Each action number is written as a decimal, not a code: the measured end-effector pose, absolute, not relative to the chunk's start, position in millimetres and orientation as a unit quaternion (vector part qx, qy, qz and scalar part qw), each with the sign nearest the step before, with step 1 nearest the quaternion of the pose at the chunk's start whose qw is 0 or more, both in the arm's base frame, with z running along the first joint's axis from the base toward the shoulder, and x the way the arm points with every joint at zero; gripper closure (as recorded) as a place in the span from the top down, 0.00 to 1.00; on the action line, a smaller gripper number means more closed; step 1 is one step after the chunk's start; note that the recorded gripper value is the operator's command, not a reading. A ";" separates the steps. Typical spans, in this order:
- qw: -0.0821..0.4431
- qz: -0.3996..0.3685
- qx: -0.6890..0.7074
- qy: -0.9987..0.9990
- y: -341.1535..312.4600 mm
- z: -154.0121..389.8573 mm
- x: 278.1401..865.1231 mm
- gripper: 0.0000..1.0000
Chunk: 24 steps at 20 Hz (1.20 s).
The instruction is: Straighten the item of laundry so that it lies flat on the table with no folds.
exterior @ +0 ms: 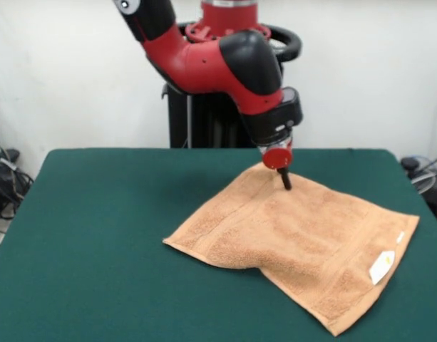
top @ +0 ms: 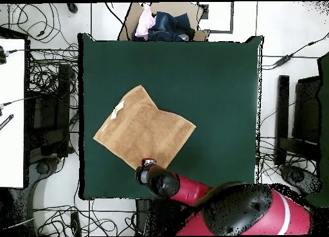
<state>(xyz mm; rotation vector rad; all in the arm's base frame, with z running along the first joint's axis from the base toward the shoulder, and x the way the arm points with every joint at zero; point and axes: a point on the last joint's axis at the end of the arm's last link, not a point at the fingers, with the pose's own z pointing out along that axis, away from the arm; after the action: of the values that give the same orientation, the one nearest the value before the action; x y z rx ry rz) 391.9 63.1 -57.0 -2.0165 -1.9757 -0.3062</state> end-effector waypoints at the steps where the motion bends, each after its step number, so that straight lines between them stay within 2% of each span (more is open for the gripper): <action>1: 0.152 -0.107 -0.702 -0.687 63.2 -56.9 390.8 1.00; 24: 0.237 -0.090 -0.684 -0.684 107.3 -48.6 324.4 1.00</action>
<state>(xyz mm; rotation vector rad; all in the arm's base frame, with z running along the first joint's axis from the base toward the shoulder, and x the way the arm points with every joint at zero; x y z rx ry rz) 324.4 107.3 -48.6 -1.8756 -1.8737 -0.2461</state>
